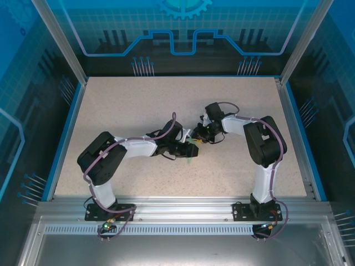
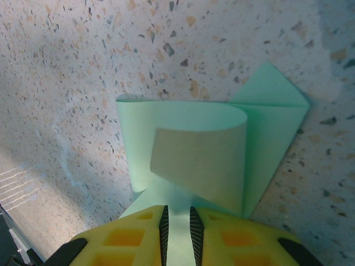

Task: Fold a paper plane with a square sheet of paper (fold left side to right side)
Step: Fold the wing for the fifth time at the center of the table.

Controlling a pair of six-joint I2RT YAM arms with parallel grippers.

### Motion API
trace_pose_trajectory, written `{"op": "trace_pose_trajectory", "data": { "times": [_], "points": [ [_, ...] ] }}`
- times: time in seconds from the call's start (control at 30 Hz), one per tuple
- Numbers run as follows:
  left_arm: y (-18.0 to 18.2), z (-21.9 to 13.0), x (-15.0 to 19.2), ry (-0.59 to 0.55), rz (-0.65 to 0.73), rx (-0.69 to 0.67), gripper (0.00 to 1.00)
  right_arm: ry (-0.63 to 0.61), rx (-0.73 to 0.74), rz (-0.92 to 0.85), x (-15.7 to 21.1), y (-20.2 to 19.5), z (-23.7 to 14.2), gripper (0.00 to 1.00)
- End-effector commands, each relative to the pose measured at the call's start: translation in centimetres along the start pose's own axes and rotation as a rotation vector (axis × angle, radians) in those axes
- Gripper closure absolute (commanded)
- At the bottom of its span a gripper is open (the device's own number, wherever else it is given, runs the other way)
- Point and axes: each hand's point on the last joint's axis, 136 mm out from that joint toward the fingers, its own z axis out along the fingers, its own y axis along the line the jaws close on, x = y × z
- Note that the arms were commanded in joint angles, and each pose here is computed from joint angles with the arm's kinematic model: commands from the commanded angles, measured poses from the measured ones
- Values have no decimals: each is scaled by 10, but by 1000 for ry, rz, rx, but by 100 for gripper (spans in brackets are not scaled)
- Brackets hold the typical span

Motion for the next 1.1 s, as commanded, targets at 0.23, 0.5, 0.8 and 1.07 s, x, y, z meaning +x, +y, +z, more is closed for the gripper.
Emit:
{"op": "trace_pose_trajectory", "data": {
  "times": [0.23, 0.5, 0.8, 1.07],
  "points": [
    [23, 13, 22, 80, -7, -52, 60, 84, 129, 45, 23, -35, 19, 78],
    [41, 22, 50, 127, -52, -74, 61, 78, 120, 30, 20, -31, 16, 78],
    [49, 19, 84, 185, -60, -121, 62, 81, 141, 35, 21, -34, 17, 78],
    [54, 7, 118, 253, -49, -167, 65, 83, 155, 38, 21, -37, 17, 78]
  ]
}}
